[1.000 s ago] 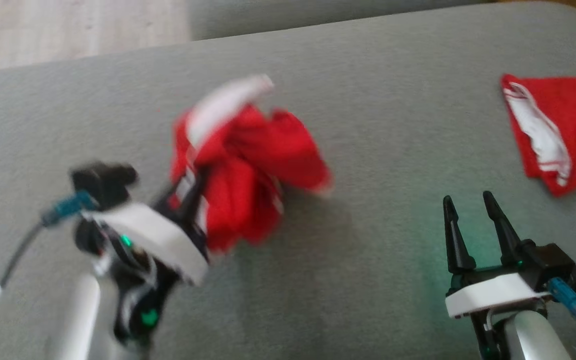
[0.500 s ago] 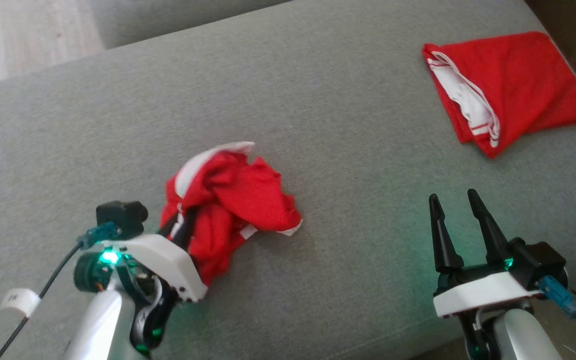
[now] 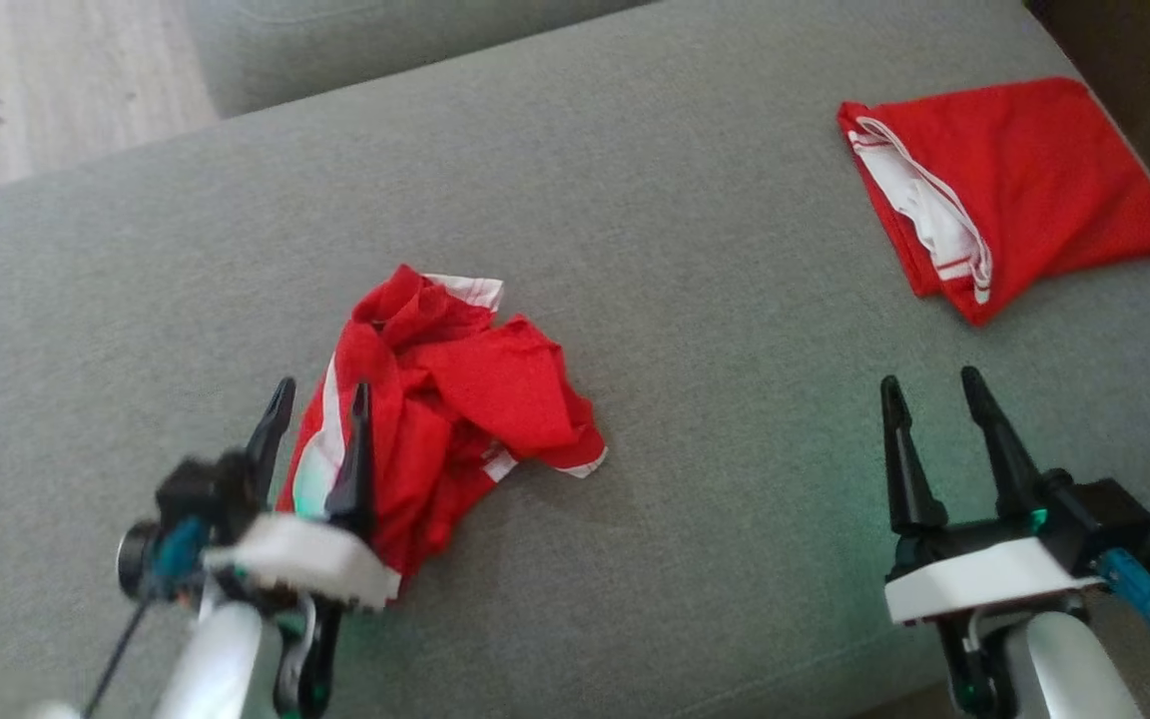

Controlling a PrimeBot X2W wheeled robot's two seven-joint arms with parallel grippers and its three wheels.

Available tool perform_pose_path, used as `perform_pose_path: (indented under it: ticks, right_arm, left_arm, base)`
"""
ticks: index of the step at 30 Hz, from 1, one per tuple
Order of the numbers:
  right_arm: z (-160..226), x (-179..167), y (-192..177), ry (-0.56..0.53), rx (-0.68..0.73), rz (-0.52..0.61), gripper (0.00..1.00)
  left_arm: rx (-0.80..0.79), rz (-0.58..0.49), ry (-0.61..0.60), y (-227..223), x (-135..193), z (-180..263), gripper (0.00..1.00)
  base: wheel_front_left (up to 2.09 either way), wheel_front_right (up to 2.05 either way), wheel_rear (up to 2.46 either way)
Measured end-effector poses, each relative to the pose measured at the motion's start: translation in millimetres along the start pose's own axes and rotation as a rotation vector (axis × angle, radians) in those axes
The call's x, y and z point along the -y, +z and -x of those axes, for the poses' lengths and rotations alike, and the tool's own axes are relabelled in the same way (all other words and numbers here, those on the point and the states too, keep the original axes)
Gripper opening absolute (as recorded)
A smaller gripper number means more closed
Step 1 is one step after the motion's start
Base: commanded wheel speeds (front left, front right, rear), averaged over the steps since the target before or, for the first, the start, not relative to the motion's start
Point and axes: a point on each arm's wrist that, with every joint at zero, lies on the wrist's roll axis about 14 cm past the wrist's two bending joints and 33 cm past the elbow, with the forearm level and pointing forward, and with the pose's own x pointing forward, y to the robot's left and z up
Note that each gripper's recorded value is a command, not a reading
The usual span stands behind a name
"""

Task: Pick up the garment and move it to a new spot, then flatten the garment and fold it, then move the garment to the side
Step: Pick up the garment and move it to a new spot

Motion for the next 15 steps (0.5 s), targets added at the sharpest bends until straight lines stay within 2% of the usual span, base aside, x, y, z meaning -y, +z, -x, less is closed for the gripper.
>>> perform_pose_path:
  ticks: [9,15]
  right_arm:
    - [-3,-2,17,0.016,0.058,0.049,1.00]
    - [-5,-7,19,0.038,0.064,0.069,1.00]
  left_arm:
    - [0.173,-0.019,0.141,2,-24,70,1.00]
    - [0.205,-0.032,0.264,3,-49,107,1.00]
  base:
    - [0.00,0.00,0.00]
    - [0.00,0.00,0.00]
